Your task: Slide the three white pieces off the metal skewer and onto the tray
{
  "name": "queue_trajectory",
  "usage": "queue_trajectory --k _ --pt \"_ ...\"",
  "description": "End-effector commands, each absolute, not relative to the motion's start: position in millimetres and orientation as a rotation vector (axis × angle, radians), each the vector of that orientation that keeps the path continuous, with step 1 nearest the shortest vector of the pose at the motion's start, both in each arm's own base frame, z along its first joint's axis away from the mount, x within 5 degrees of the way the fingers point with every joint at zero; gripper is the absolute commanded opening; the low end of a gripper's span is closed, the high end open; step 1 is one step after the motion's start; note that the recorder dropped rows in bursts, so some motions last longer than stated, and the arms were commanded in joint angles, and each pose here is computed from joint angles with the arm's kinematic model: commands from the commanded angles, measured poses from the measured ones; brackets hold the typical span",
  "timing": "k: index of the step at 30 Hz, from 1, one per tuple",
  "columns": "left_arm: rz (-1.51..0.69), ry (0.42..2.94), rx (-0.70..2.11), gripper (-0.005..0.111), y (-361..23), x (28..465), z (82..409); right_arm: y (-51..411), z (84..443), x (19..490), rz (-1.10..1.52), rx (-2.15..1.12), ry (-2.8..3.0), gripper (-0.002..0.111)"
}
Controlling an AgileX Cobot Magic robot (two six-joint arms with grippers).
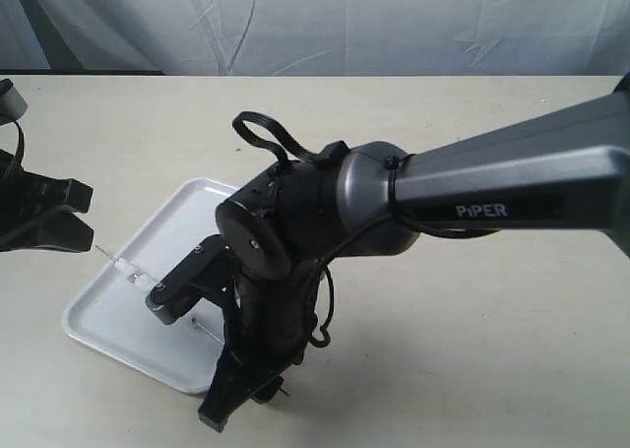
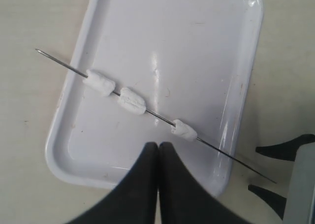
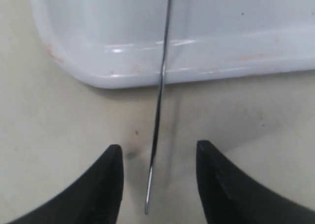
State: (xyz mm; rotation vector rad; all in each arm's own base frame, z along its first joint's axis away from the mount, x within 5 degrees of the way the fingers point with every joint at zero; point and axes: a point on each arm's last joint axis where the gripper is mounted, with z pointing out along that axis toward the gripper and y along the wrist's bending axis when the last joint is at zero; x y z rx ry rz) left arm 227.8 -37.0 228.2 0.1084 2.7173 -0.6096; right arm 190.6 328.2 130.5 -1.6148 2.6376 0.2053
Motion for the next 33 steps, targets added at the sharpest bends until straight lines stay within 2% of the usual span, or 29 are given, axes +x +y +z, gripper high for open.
queue_trajectory --k 1,13,21,28,33 --pt "-0.627 2.712 0.097 0.000 -38 228 228 331 131 189 0.212 -1.605 2.627 0.045" --pt "-0.630 2.715 0.098 0.000 -38 228 228 331 130 189 0.209 -1.535 2.676 0.045" --pt "-0.633 2.718 0.100 0.000 -39 228 228 329 114 188 0.164 -1.535 2.754 0.044" --pt "-0.630 2.715 0.098 0.000 -38 228 228 329 113 187 0.163 -1.535 2.759 0.019" --pt "-0.625 2.710 0.096 0.000 -38 229 228 328 113 187 0.162 -1.537 2.769 0.016"
